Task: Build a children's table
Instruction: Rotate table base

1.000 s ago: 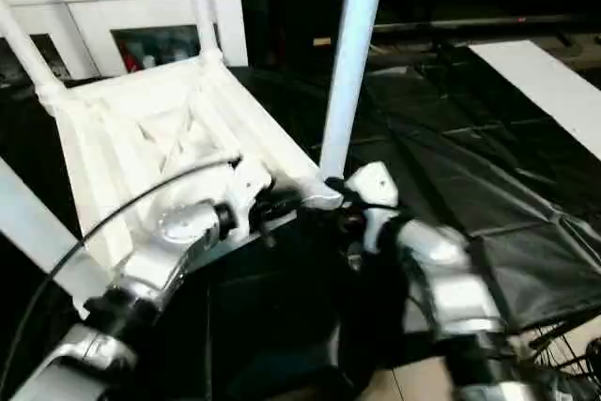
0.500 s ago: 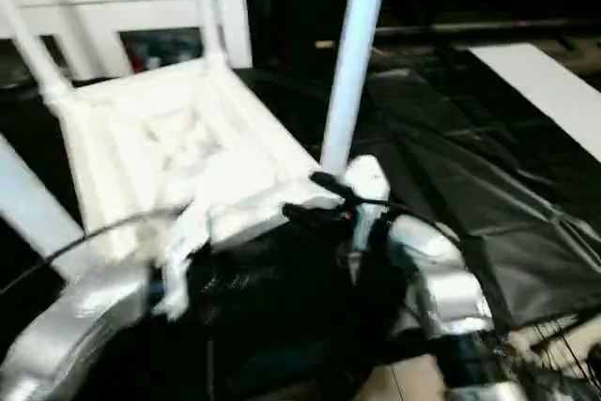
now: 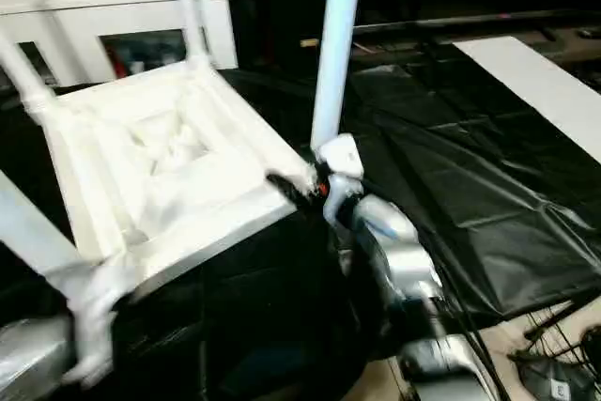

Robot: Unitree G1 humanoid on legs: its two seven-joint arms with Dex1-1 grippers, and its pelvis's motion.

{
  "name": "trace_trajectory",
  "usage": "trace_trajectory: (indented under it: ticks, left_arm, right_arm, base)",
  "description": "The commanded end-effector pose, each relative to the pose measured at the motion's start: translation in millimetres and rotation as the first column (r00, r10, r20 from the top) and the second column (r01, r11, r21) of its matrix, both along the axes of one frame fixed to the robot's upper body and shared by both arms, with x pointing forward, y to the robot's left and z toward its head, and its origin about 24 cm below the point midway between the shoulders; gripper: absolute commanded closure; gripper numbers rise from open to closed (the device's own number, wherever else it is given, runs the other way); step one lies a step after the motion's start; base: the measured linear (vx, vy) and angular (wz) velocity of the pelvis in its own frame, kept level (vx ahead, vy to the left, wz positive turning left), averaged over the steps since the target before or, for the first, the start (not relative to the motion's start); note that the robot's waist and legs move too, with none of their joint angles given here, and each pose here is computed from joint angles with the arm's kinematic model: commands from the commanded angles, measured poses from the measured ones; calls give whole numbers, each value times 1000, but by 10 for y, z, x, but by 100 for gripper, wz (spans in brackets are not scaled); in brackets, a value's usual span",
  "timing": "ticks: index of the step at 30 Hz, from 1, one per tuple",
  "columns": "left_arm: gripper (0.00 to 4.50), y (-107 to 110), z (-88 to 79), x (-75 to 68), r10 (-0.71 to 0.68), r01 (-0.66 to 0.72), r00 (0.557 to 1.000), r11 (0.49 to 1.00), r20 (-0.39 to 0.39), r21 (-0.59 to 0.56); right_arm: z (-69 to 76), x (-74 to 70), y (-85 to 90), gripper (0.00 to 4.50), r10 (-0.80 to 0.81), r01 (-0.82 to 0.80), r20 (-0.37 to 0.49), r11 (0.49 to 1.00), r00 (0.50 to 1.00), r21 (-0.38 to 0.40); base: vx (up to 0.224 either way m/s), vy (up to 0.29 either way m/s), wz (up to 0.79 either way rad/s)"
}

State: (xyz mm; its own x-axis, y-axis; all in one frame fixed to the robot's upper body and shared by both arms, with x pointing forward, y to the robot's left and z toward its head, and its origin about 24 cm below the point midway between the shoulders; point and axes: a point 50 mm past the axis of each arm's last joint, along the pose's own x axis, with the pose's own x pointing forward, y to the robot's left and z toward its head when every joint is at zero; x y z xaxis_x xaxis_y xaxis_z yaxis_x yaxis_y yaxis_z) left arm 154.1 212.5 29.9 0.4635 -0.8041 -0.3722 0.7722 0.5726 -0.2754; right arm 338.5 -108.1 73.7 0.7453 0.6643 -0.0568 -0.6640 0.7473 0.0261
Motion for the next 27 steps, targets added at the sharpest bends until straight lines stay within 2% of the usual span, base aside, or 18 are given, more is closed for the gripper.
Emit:
trace_trajectory:
  ticks: [1,4,7,9,10,11,15,17,19,20,22,23,24,26,27]
  left_arm:
    - [148,191,-7,-1,69,-69,997,997,28,15]
    - [148,361,-110,-54,110,-110,994,994,2,16]
    - [148,545,-258,-98,158,-158,987,987,-5,30]
    - [148,573,-289,-91,178,-179,984,983,18,38]
    - [148,574,-293,-88,181,-182,983,983,25,39]
    - [148,554,-279,-42,193,-196,979,980,68,32]
    - [148,532,-192,62,194,-193,971,981,136,-20]
    - [148,512,-146,101,184,-177,974,982,133,-63]
    - [148,489,80,109,163,-140,977,976,134,-165]
    - [148,480,142,106,156,-129,978,973,138,-191]
    - [148,413,387,160,135,-85,971,966,195,-243]
    - [148,311,632,272,119,-40,959,955,257,-294]
    - [148,301,652,281,117,-35,958,954,262,-298]
    - [148,207,817,359,93,13,951,941,295,-338]
    - [148,207,817,359,93,13,951,941,295,-338]
  right_arm:
    - [32,62,-93,83,-59,59,15,998,998,5]
    - [44,129,-165,83,-105,105,27,994,994,-3]
    - [57,231,-367,83,-212,213,41,977,977,-21]
    - [71,267,-463,83,-263,264,44,964,964,-19]
    - [74,272,-481,83,-271,272,45,962,962,-18]
    - [90,281,-539,83,-282,284,49,959,958,-20]
    - [70,259,-550,83,-255,257,58,966,965,-35]
    - [39,219,-505,83,-194,197,60,979,979,-57]
    - [-50,152,-459,83,-123,128,50,986,991,-108]
    - [-75,135,-450,83,-108,113,47,986,993,-122]
    - [-179,92,-474,83,-119,118,8,980,993,-159]
    - [-300,53,-522,83,-153,141,-42,967,987,-212]
    - [-311,49,-527,83,-156,143,-46,966,987,-216]
    - [-399,19,-572,83,-185,160,-72,951,980,-264]
    - [-399,19,-572,83,-185,160,-72,951,980,-264]
  base:
    - [0,0,0]
    - [0,0,0]
    - [0,0,0]
    - [0,0,0]
    - [0,0,0]
    - [0,0,0]
    - [0,0,0]
    - [0,0,0]
    - [0,0,0]
    - [0,0,0]
    - [0,0,0]
    - [0,0,0]
    - [0,0,0]
    - [0,0,0]
    - [0,0,0]
